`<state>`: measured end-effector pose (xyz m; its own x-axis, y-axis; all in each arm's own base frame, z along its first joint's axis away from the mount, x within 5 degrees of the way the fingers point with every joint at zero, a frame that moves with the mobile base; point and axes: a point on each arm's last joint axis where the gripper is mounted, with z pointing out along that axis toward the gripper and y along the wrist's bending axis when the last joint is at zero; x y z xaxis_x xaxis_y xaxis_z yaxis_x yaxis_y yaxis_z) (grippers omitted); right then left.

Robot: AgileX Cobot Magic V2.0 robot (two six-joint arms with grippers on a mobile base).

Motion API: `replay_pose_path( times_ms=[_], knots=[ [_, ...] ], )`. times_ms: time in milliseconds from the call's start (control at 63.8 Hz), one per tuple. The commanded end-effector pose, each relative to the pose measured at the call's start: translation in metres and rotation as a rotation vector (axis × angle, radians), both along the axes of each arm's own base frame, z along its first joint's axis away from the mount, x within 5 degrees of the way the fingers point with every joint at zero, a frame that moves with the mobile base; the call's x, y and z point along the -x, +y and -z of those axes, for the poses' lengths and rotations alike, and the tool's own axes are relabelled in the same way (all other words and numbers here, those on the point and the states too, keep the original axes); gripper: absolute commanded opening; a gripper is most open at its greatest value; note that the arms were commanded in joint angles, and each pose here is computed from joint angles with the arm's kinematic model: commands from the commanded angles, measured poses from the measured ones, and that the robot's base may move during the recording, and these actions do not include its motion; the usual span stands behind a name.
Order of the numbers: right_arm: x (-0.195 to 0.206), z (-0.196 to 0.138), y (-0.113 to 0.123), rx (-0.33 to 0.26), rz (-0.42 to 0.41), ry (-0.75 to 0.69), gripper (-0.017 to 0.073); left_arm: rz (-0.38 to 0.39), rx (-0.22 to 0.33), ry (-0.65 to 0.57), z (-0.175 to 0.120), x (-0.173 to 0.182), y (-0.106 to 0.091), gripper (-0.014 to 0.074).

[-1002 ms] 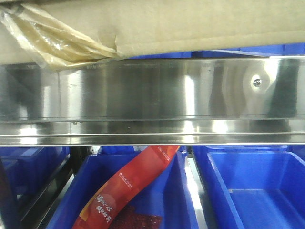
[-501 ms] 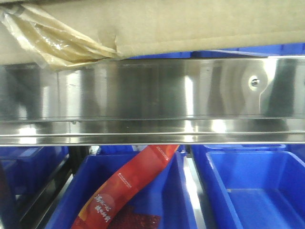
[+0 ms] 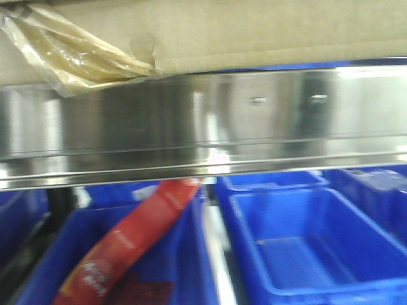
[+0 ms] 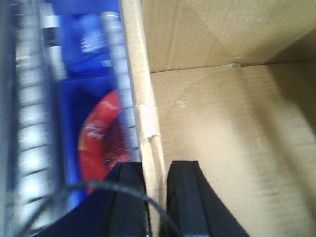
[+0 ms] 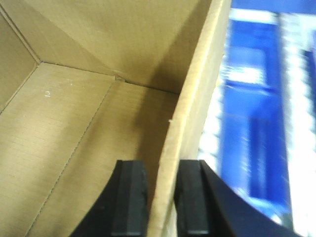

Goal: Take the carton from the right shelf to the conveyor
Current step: 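Hold the carton with both grippers while the base turns and drives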

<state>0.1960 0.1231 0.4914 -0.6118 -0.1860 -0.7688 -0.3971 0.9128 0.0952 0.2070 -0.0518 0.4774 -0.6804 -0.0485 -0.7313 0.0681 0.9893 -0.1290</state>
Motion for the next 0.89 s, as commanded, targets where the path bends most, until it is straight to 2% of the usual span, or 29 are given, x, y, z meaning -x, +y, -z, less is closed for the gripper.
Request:
replay_pose_path(
  times_ms=[0, 877],
  knots=[
    [0.0064, -0.0109, -0.0096, 0.018, 0.003, -0.084, -0.0067, -0.034, -0.066, -0.035, -0.0031, 0.0014, 0.0081, -0.0016],
    [0.0064, -0.0109, -0.0096, 0.018, 0.003, -0.084, -0.0067, -0.035, -0.067, -0.035, -0.0031, 0.0013, 0.0083, -0.0016]
  ],
)
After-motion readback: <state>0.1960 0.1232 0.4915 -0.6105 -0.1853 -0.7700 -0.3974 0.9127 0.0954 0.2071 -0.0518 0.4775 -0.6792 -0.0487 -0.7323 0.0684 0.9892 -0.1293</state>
